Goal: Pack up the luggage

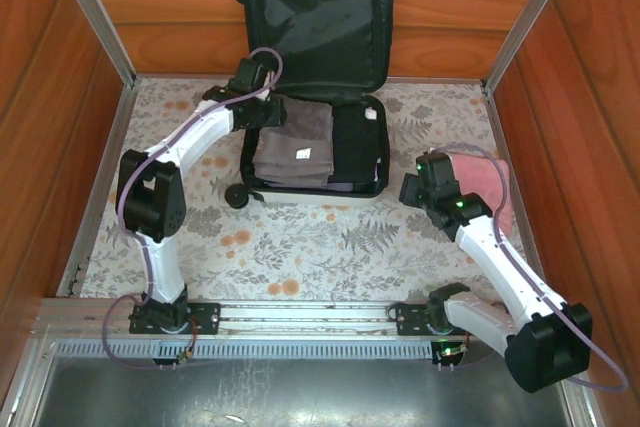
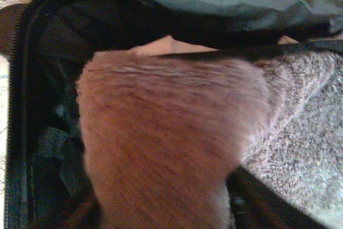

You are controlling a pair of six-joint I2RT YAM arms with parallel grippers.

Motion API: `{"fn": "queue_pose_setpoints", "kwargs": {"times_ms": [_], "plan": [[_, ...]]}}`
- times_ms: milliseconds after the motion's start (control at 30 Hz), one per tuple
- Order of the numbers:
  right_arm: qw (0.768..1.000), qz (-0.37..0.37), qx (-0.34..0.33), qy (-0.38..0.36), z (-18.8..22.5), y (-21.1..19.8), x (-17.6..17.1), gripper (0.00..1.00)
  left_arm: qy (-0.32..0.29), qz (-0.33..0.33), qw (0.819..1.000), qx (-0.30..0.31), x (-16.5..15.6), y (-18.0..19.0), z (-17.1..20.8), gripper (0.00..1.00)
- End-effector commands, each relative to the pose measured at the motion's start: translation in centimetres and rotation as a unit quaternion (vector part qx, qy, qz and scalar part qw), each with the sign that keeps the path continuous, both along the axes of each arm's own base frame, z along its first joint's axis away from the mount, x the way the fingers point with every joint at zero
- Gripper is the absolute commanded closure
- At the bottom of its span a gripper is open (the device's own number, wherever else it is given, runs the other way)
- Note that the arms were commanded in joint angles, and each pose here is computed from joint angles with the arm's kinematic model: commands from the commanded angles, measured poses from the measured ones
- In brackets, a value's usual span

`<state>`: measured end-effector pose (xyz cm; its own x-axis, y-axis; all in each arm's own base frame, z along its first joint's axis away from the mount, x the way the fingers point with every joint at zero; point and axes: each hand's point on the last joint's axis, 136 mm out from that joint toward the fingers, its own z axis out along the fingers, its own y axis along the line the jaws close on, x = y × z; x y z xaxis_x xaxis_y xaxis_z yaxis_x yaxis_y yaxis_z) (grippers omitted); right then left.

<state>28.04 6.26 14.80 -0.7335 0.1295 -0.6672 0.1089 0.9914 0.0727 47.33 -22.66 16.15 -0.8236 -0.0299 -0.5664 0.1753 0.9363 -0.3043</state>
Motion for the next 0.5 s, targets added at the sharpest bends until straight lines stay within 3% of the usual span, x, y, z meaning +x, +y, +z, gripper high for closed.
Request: {"fn": "queue_pose_setpoints", "kwargs": {"times_ms": [0, 33, 100, 233, 367, 467], "plan": [[1.0, 0.005, 0.0, -0.014, 1.4, 0.3, 0.6, 0.32, -0.036, -0.001, 0.999, 0.012, 1.6, 0.4, 0.8, 0.23], [1.0, 0.006, -0.001, -0.015, 1.5, 0.3, 0.7, 0.32, -0.044, 0.0, 0.999, 0.015, 1.7, 0.5, 1.3, 0.12], [1.0, 0.009, -0.003, -0.017, 1.9, 0.3, 0.8, 0.32, -0.068, 0.004, 0.997, 0.026, 1.7, 1.1, 3.1, 0.0], [1.0, 0.019, -0.012, -0.022, 2.4, 0.4, 1.2, 0.31, -0.13, 0.03, 0.989, 0.056, 1.1, 3.1, 7.4, 0.0], [0.999, 0.021, -0.024, -0.014, 2.3, 0.6, 2.0, 0.31, -0.176, 0.027, 0.982, 0.057, -0.4, 3.7, 11.0, 0.12], [0.999, 0.026, -0.019, -0.001, 2.0, 1.1, 2.8, 0.31, -0.171, 0.014, 0.984, 0.043, -0.7, 3.2, 10.9, 0.28]]}}
